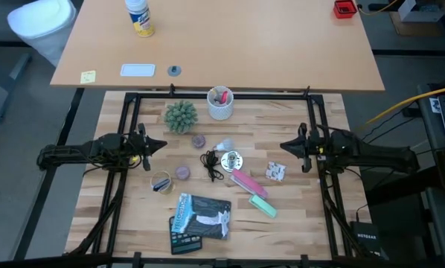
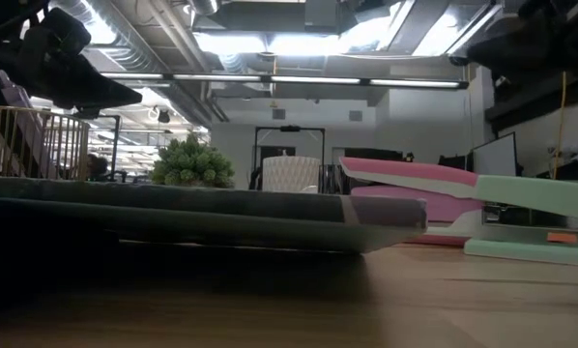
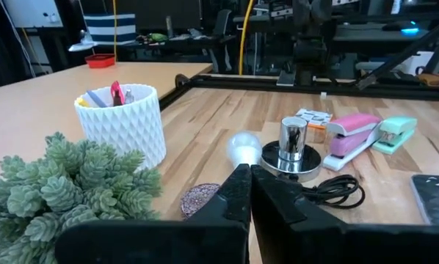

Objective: Screw lightbulb
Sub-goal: Return to Home Position

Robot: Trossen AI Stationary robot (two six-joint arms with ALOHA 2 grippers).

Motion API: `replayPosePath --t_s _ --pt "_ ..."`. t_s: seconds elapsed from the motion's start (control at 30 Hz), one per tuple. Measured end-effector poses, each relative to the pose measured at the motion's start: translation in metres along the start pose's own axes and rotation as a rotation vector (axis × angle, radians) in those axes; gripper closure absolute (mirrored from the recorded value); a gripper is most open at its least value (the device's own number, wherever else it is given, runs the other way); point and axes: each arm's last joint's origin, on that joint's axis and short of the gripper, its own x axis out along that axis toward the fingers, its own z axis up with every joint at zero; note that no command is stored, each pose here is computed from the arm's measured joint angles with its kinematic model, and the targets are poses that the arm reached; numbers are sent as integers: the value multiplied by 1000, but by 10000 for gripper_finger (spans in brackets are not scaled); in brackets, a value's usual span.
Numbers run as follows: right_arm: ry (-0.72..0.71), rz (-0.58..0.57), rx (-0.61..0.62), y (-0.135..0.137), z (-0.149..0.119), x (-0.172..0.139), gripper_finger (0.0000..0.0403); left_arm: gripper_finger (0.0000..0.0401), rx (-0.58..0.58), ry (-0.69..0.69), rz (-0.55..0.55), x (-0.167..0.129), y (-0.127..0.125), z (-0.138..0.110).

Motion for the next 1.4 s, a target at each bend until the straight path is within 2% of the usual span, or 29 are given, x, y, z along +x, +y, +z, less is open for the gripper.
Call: replayPosePath --t_s 0.27,0.47,0.73,0.9,1.4 --pt "-52 8 0 1 0 -23 375 400 0 1 0 0 0 0" --pt "-29 -13 -1 0 -3 -20 375 398 0 0 0 0 0 0" --pt "44 -25 13 -4 -30 -13 375 398 8 0 0 0 0 0" --pt "20 -22 28 -6 -40 -9 375 400 7 0 0 0 0 0" --pt "68 -30 12 -7 -47 -8 375 398 9 6 0 0 0 0"
